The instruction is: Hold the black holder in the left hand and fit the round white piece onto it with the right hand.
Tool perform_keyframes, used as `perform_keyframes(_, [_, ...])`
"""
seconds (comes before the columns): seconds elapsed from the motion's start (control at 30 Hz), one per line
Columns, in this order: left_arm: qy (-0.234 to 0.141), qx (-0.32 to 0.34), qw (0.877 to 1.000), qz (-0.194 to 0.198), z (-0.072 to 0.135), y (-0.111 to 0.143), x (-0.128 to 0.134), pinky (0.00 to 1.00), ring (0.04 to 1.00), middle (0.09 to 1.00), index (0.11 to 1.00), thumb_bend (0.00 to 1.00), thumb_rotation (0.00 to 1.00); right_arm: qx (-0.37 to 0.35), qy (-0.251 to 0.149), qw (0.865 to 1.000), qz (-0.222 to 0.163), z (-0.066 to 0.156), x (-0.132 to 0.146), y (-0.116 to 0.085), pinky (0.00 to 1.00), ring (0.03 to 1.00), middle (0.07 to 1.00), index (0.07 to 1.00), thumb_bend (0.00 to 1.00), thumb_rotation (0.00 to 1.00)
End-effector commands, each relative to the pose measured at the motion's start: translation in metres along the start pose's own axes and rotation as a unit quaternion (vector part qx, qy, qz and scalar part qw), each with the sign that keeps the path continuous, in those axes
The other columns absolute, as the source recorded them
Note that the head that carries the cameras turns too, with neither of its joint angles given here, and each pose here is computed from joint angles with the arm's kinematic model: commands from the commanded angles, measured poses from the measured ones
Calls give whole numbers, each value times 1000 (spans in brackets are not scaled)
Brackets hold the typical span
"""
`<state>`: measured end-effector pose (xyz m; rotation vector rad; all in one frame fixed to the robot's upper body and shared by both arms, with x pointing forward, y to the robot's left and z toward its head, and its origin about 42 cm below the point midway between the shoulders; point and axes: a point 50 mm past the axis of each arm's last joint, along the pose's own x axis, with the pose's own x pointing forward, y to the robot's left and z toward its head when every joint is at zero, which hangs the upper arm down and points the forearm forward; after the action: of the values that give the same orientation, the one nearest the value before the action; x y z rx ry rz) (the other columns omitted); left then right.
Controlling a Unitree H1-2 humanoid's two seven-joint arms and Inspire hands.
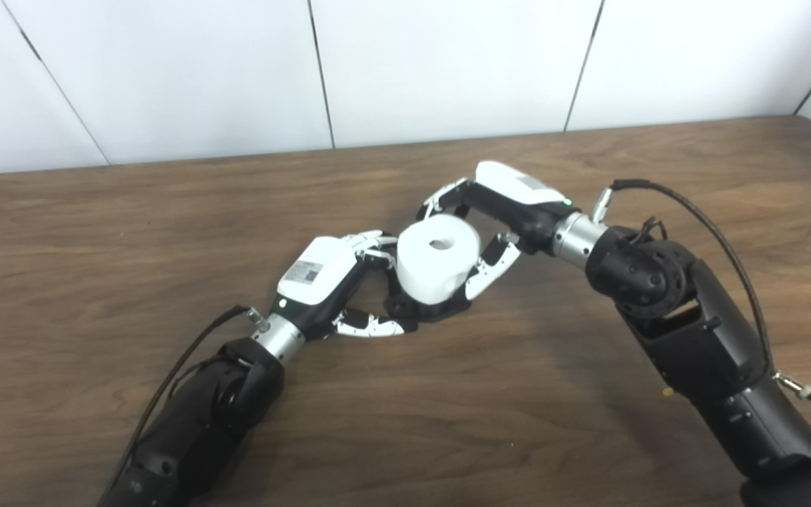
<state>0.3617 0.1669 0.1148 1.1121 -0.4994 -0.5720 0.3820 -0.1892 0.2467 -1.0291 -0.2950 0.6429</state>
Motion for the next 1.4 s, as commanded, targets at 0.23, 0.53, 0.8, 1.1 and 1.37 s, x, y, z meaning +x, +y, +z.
perform_keyframes(0.23, [19,15,996,-90,1,-31,-13,794,869,823,479,525,67,-48,-24,999,5,9,9,-13,686,777,757,480,524,132])
perform_keyframes(0.53, [18,14,996,-90,1,-31,-13,797,870,823,479,524,68,-59,-19,998,29,5,6,-13,681,791,757,480,524,131])
perform_keyframes(0.8, [21,10,995,-93,1,-30,-15,811,876,827,479,525,68,-65,-11,997,35,2,1,-13,650,766,751,489,523,136])
perform_keyframes(1.1, [20,11,996,-88,0,-30,-16,794,867,818,479,525,68,-47,2,999,21,5,-3,-12,666,810,866,999,961,289])
perform_keyframes(1.37, [19,12,996,-91,1,-30,-15,797,871,824,479,524,68,-33,0,999,-5,7,-5,-15,630,783,863,1000,989,295])
